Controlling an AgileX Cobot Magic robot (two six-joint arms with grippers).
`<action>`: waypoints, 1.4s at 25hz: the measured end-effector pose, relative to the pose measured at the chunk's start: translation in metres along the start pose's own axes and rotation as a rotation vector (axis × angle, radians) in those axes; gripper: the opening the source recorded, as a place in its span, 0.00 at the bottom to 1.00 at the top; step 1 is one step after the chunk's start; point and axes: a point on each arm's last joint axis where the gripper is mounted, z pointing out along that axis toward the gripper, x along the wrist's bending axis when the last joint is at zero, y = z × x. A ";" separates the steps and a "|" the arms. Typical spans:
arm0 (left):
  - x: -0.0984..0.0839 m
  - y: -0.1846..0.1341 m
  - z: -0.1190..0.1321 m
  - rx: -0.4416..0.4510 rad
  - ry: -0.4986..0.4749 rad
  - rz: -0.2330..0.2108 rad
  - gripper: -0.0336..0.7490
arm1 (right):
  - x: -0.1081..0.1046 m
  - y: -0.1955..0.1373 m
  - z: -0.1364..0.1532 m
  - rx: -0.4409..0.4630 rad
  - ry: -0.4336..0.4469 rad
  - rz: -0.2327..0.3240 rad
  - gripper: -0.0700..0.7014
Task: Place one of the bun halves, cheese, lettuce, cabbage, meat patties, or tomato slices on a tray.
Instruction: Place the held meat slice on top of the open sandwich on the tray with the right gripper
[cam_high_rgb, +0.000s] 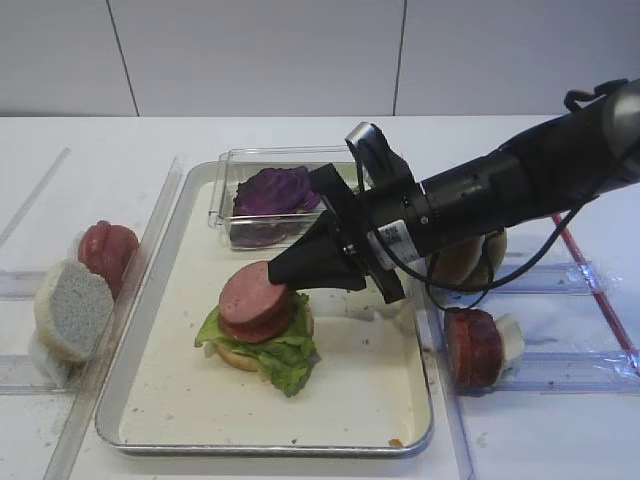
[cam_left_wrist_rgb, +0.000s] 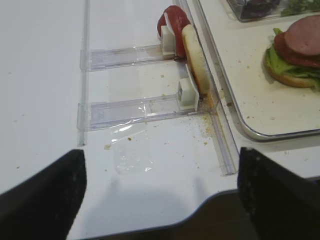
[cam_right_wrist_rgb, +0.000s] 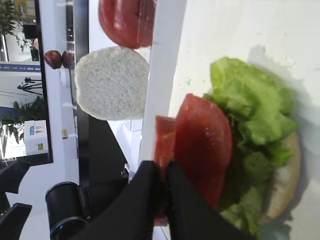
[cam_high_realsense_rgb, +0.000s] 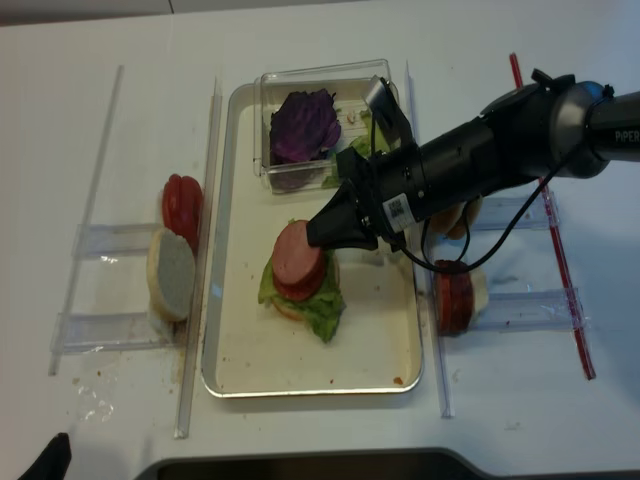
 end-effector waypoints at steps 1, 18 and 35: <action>0.000 0.000 0.000 0.000 0.000 0.000 0.77 | 0.000 -0.001 0.000 0.006 -0.005 0.002 0.19; 0.000 0.000 0.000 0.000 0.001 -0.007 0.77 | -0.003 -0.004 0.000 0.043 -0.036 0.089 0.23; 0.000 0.000 0.000 0.000 0.004 -0.009 0.77 | -0.003 -0.005 0.000 0.050 -0.036 0.091 0.93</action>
